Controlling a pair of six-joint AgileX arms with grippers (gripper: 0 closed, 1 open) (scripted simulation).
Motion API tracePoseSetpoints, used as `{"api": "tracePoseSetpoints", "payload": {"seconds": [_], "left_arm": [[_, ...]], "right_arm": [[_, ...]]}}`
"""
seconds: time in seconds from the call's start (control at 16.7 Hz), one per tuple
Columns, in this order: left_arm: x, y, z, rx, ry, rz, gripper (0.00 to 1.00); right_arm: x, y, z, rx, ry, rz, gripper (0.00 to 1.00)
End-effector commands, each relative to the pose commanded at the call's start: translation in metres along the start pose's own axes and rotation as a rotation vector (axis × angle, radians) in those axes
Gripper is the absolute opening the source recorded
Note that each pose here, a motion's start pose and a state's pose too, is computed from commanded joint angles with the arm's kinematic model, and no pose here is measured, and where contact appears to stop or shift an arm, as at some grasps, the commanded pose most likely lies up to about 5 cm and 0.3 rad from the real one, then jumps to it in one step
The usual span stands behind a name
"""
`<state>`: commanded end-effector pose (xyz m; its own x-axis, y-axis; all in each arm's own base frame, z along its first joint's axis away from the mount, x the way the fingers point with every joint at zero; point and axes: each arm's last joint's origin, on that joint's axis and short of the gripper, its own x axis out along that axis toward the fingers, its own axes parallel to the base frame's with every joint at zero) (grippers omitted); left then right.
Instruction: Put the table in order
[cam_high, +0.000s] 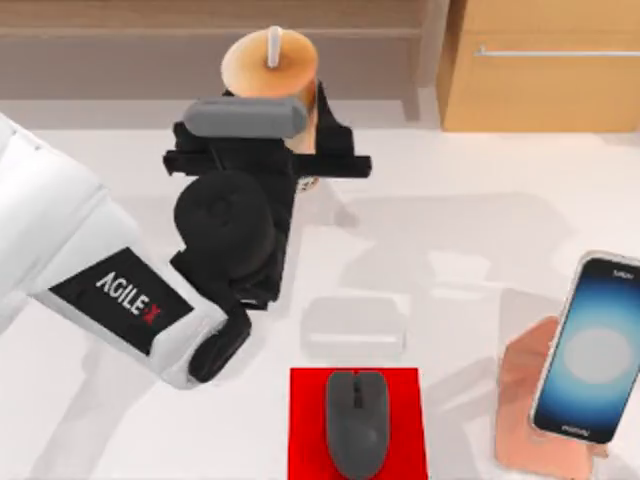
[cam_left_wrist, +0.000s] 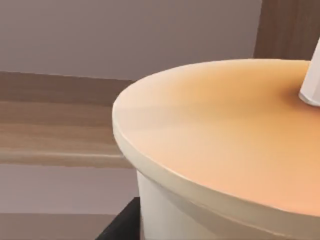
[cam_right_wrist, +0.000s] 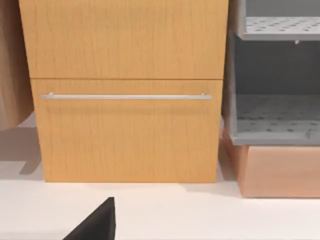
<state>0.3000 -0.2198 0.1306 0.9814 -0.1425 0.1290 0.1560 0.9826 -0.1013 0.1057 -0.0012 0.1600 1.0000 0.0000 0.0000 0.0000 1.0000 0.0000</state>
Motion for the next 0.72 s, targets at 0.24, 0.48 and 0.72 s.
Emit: {"api": "tracePoseSetpoints", "payload": {"seconds": [0.24,0.48,0.72], "left_arm": [[0.028,-0.001,0.037,-0.037,-0.052,-0.048,0.0],[0.063,0.022,0.077,-0.033,-0.075,-0.028,0.0],[0.099,0.063,0.104,0.017,-0.03,0.051,0.0]], "right_arm": [[0.0,0.0,0.0,0.0,0.0,0.0,1.0],[0.0,0.0,0.0,0.0,0.0,0.0,1.0],[0.0,0.0,0.0,0.0,0.0,0.0,1.0]]}}
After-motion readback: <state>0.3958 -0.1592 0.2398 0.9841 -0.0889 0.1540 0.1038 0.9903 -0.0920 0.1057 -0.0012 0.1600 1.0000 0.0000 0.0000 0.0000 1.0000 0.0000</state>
